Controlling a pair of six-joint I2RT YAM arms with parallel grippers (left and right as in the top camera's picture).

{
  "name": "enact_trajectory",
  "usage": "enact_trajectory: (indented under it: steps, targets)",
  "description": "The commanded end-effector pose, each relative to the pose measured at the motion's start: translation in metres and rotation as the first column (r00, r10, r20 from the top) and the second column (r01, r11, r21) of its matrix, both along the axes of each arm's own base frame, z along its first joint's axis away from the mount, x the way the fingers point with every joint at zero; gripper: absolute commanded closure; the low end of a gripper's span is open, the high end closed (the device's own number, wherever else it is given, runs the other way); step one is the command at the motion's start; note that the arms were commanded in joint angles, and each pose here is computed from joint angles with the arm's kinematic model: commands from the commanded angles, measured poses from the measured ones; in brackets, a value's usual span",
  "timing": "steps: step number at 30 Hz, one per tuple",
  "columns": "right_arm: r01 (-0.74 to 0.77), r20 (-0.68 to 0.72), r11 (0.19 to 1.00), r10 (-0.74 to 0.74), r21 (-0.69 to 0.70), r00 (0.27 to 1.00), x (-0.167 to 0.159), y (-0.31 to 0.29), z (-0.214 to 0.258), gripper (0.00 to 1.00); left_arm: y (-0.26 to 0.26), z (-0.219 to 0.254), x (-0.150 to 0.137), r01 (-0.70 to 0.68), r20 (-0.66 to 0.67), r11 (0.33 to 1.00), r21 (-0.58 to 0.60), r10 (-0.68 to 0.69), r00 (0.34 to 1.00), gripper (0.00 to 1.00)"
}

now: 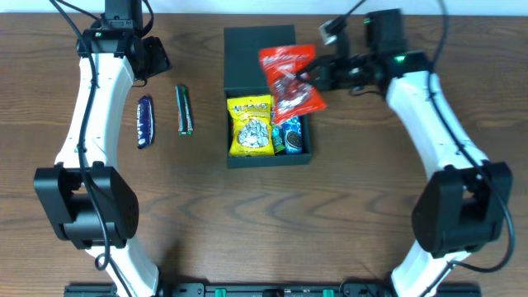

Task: Pack container
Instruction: 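Carry the red Hacks bag left and drop it into the box, then push the red bag down into the box with the right gripper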

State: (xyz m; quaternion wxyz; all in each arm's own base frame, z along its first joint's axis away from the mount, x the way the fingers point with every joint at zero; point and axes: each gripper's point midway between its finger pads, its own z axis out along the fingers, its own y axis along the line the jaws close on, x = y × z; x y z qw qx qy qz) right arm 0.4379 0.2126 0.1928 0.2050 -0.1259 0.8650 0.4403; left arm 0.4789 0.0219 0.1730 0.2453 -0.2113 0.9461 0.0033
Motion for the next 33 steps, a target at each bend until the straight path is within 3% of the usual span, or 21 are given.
enact_trajectory:
  steps: [1, 7, 24, 25, 27, 29, 31, 33]
  targets:
    - [-0.007, -0.140, 0.999, 0.011, 0.032, 0.990, -0.019, 0.027, -0.023, 0.99, 0.000, 0.007, -0.002, 0.013, 0.013, 1.000, 0.006, -0.013, 1.000, 0.28]
    - [0.074, -0.256, 0.997, -0.072, -0.004, 0.964, -0.032, 0.054, -0.059, 0.99, 0.000, 0.007, -0.002, 0.013, 0.012, 1.000, 0.006, -0.013, 1.000, 0.27]
    - [0.188, -0.235, 0.956, -0.240, -0.225, 0.942, -0.046, 0.077, -0.097, 0.99, 0.000, 0.006, -0.003, 0.013, 0.006, 1.000, 0.006, -0.013, 1.000, 0.25]
    - [0.188, -0.231, 0.956, -0.240, -0.225, 0.943, -0.046, 0.077, -0.097, 0.80, 0.000, 0.006, -0.003, 0.013, 0.006, 1.000, 0.006, -0.013, 1.000, 0.24]
    - [0.191, -0.218, 0.958, -0.237, -0.213, 0.947, -0.043, 0.079, -0.095, 0.33, 0.000, 0.006, -0.003, 0.013, 0.006, 1.000, 0.006, -0.013, 1.000, 0.24]
    - [0.189, -0.204, 0.964, -0.226, -0.187, 0.952, -0.040, 0.083, -0.089, 0.25, 0.000, 0.006, -0.003, 0.014, 0.006, 1.000, 0.006, -0.014, 1.000, 0.24]
    - [0.175, -0.190, 0.976, -0.199, -0.133, 0.962, -0.035, 0.088, -0.078, 0.05, 0.000, 0.006, -0.004, 0.020, 0.004, 1.000, 0.009, -0.020, 1.000, 0.24]
    - [0.166, -0.171, 0.982, -0.180, -0.089, 0.969, -0.029, 0.089, -0.065, 0.01, 0.000, 0.006, -0.004, 0.020, 0.001, 1.000, 0.009, -0.020, 1.000, 0.24]
